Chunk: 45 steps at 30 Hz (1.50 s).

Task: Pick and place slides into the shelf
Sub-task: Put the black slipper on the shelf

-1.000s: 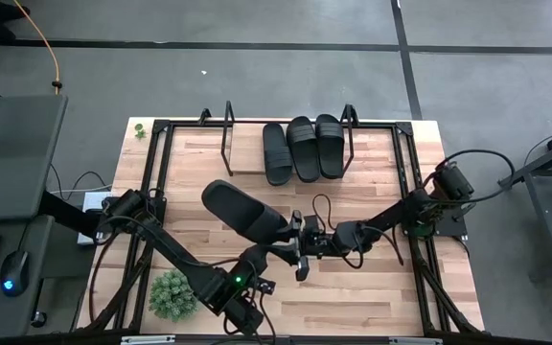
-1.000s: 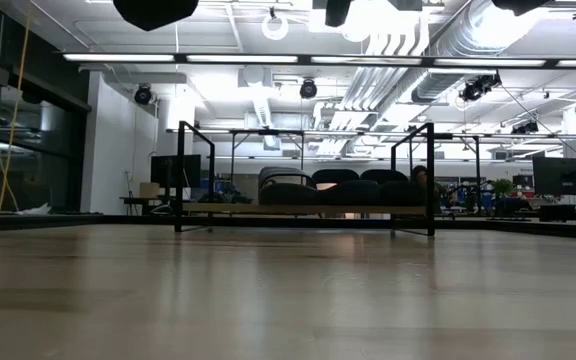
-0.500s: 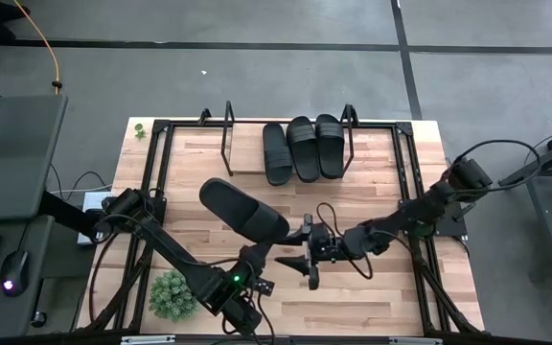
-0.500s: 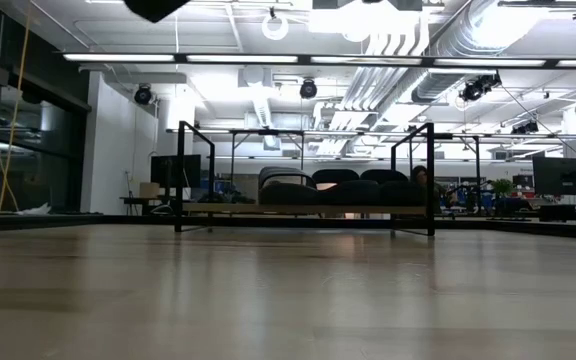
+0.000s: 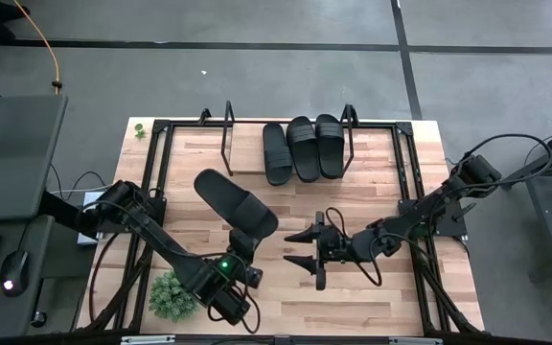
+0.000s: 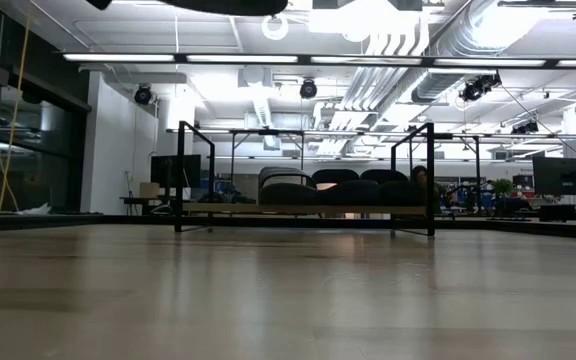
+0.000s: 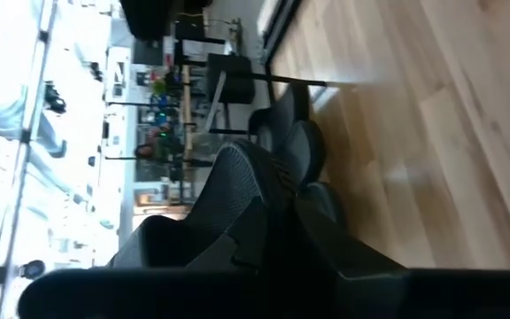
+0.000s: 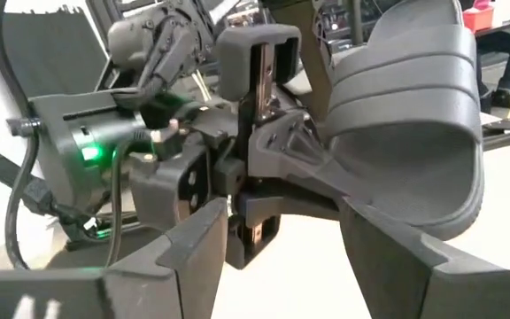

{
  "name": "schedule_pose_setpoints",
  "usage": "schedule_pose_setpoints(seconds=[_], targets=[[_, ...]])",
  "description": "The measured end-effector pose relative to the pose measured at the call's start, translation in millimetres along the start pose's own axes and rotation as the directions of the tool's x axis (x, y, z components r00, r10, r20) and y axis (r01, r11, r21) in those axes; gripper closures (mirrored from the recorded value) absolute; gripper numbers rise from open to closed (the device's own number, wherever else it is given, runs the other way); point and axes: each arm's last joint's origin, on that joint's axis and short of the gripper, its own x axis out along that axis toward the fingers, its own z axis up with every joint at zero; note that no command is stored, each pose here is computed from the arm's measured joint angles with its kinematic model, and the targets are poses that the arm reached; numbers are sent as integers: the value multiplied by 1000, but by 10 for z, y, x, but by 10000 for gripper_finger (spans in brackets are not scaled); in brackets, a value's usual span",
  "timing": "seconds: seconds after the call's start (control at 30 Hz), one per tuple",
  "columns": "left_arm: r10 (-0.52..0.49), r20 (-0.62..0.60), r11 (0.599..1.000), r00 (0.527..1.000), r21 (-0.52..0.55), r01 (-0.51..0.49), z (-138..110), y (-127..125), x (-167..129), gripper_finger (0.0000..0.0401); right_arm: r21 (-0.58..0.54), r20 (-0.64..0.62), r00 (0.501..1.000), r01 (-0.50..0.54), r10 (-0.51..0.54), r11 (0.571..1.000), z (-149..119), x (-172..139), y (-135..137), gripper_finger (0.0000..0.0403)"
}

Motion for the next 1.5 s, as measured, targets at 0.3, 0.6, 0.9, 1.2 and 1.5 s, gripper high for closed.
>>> schedule_pose_setpoints(seconds=[0.3,0.6,0.9,1.2,1.5], targets=[[-107,-5,994,994,21,107,-26,-17,22,379,-16,-14,1000,16,-16,1000,-6,17,-38,192],[-176,19,984,984,-8,176,-32,39,-8,380,-349,-92,995,6,-41,937,-89,0,-50,192],[-214,96,974,972,-50,220,66,94,-21,377,-684,-72,962,144,-263,715,-196,-134,32,192],[-241,150,968,959,-39,249,139,103,-30,376,-821,-79,950,109,-301,560,-311,-186,117,192],[-267,192,960,945,-39,279,184,113,-39,376,-929,-72,953,43,-294,367,-600,-23,174,192]])
